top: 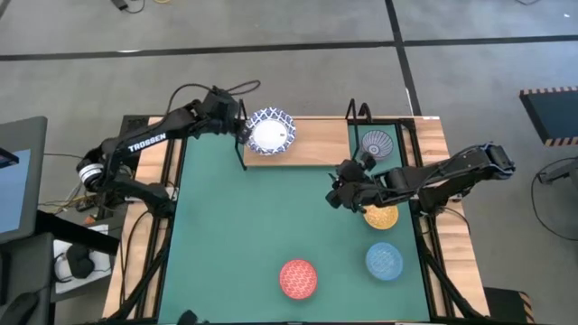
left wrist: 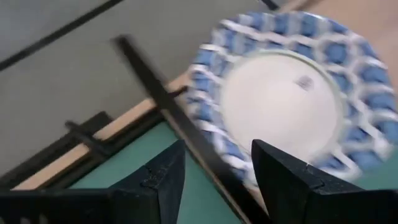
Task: Place and stack bowls onto a shelf
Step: Put the blue patterned bowl on the shelf
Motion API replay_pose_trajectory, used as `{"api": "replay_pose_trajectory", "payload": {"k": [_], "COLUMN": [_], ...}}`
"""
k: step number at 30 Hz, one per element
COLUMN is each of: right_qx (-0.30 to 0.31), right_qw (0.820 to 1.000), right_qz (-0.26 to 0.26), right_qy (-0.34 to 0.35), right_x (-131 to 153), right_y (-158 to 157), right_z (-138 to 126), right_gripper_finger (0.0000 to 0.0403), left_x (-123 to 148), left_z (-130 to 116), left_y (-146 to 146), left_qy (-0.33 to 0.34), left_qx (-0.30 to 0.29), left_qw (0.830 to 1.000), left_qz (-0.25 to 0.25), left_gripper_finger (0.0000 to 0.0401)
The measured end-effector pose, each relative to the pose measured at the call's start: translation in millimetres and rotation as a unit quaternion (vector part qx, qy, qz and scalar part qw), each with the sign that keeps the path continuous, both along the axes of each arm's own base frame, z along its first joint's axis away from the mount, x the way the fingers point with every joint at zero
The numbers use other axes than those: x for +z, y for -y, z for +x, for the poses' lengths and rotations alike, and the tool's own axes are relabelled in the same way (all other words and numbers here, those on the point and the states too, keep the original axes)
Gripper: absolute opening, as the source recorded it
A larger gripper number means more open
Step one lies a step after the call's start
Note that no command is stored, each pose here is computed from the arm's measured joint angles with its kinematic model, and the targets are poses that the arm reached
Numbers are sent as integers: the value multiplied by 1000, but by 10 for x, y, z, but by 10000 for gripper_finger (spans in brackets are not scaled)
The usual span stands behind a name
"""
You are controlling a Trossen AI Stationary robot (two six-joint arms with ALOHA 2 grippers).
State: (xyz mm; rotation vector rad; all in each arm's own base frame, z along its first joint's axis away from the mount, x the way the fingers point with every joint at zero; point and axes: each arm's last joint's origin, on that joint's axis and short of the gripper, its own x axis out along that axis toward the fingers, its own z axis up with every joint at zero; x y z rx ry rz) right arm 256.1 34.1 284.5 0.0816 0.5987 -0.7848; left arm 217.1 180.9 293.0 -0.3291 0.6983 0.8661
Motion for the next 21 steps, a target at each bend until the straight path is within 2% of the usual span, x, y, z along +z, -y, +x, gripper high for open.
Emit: {"api": "replay_pose_trajectory", "payload": {"k": [3,6,9,13,21], "right_qx": [-31,-82,-102,-100,-137], "right_qw": [998,993,988,988,982], "right_qz": [16,30,39,50,59], "right_qy": [-47,-77,-105,-108,-115], "right_x": [-49,-84,-107,-115,-119], "right_y": [34,68,45,-20,134], "right_z": [-169,-337,-453,-493,-490], "right_gripper_finger": [191,191,191,191,191], "left_x": [47,116,209,308,267], "left_z": [94,195,262,310,256], "left_y": [207,467,742,1078,1548], "left_qy": [-12,-22,-21,-17,3], "left_qx": [-45,-81,-105,-126,-160], "left_qw": [999,995,990,981,970], "left_qz": [16,51,91,150,180], "left_gripper_finger": [169,169,169,169,169]}}
